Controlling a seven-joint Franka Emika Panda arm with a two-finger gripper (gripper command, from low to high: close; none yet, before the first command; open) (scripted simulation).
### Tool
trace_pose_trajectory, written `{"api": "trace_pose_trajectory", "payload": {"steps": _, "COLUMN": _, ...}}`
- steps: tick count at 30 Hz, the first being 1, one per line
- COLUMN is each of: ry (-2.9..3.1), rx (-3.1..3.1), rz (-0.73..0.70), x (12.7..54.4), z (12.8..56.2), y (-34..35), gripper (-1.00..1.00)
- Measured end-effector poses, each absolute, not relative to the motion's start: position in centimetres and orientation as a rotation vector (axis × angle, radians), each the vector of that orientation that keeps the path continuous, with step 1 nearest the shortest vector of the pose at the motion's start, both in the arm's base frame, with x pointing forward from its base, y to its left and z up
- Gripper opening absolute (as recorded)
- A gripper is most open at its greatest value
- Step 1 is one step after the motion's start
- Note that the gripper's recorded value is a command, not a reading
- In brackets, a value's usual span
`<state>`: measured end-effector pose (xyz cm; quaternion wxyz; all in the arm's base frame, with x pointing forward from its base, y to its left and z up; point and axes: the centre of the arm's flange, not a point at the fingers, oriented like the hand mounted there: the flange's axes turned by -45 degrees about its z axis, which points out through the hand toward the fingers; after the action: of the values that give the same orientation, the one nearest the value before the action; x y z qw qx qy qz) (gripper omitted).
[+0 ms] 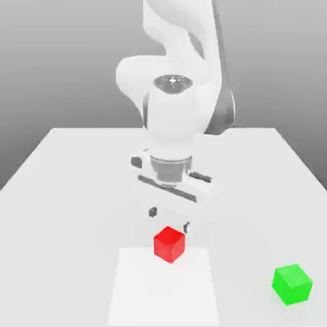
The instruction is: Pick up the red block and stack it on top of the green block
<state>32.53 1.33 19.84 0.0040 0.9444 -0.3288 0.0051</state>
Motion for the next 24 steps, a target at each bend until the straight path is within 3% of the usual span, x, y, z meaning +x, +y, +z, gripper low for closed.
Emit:
{"api": "trace_pose_trajectory", "payload": {"steps": 13, "ry": -1.034, "rx": 2.964, "rz": 0.007, "x": 32.1, "z": 14.8, "y": 1.4, "gripper": 0.00}}
{"api": "trace_pose_trajectory", "payload": {"steps": 14, "ry": -1.033, "rx": 2.966, "rz": 0.003, "x": 31.9, "z": 14.4, "y": 1.3, "gripper": -1.00}}
{"api": "trace_pose_trajectory", "payload": {"steps": 24, "ry": -1.034, "rx": 2.963, "rz": 0.014, "x": 32.3, "z": 15.3, "y": 1.4, "gripper": -1.00}}
